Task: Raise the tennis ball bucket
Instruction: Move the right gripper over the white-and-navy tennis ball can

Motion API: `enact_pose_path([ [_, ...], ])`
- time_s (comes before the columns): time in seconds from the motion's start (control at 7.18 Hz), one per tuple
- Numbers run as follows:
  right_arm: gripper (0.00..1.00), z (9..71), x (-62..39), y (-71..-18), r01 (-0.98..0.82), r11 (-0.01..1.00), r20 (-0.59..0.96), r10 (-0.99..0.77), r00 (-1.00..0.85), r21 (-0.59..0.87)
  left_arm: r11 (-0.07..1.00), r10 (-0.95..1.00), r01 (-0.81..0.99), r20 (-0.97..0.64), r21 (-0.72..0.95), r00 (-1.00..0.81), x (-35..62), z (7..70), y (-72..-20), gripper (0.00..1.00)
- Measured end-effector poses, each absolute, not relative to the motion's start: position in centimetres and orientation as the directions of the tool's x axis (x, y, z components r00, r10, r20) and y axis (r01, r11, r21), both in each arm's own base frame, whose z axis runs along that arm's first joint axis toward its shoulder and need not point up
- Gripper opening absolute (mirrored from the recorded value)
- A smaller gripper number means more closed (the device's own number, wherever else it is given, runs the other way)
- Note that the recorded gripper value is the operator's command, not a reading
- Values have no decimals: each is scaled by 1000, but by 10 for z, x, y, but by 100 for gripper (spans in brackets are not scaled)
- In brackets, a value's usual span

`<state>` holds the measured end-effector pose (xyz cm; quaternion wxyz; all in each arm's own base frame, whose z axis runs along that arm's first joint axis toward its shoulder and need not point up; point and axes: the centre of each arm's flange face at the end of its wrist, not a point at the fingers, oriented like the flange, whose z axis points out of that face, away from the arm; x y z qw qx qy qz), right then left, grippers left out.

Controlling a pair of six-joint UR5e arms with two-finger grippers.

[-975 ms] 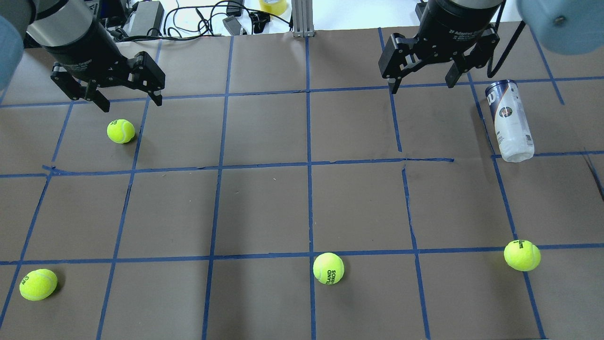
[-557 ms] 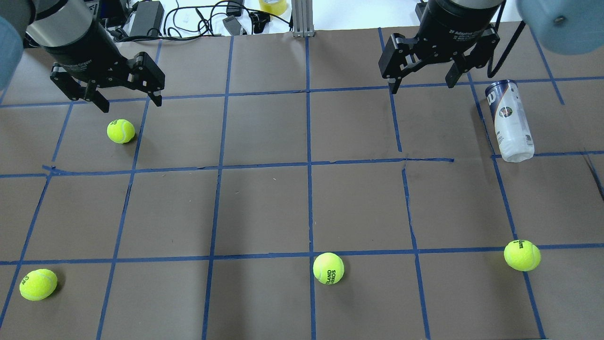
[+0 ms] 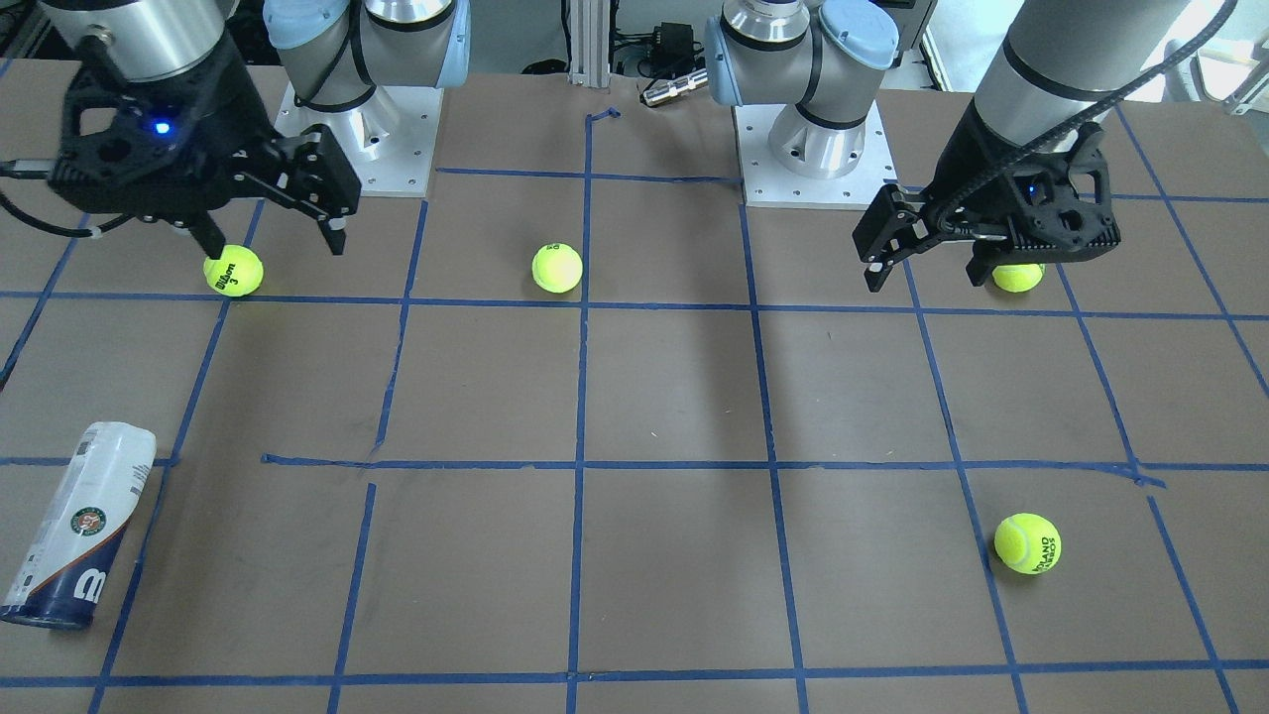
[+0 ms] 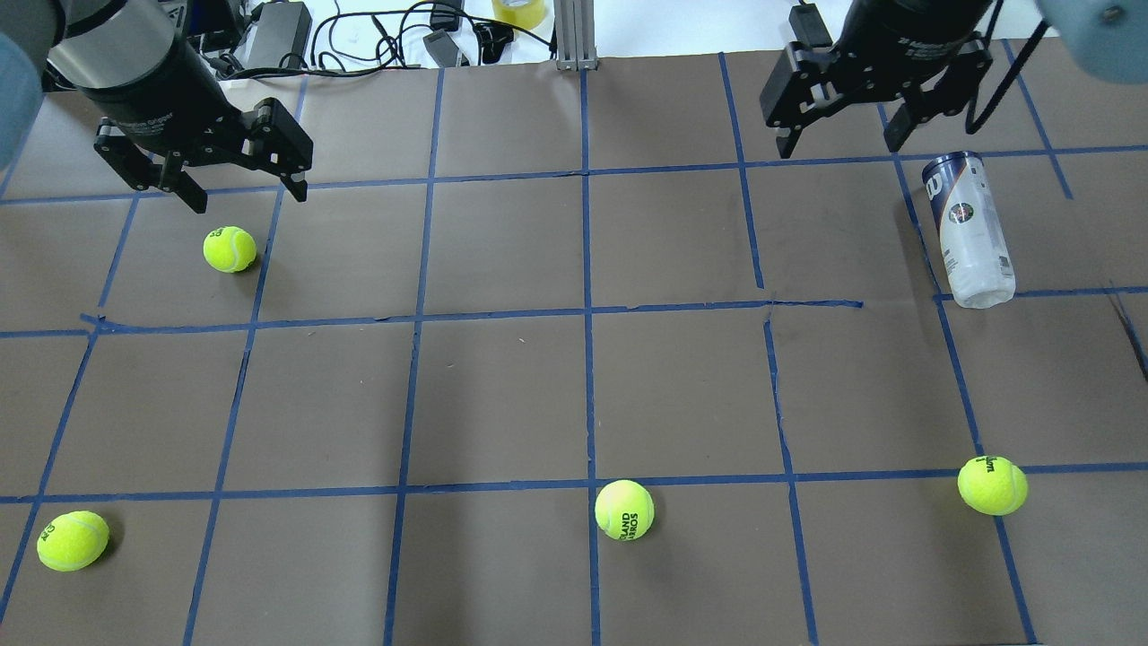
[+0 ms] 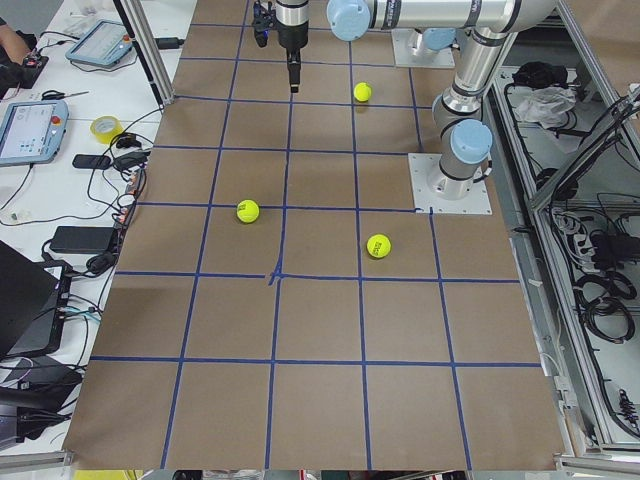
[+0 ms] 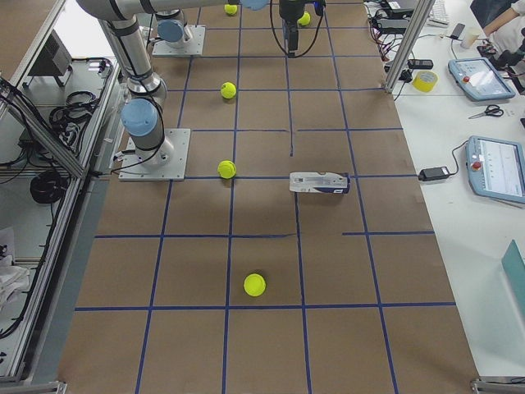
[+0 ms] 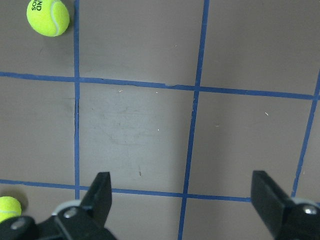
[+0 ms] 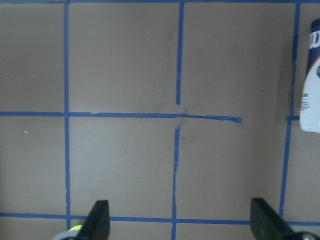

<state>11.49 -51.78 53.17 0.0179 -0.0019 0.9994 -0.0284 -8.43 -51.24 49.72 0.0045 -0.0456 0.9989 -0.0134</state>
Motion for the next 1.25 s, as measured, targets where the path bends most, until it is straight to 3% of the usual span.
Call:
enact_pose_path([
  [0.42,100,492,2,-569,70,996,-33,69,-997,-49,996,-88,-88,-9,-26,-996,-84,497,-512,100],
  [1.25,100,297,-153,-666,48,999,-35,47,-998,-6,996,-85,-85,-9,-23,-996,-84,495,-512,100],
])
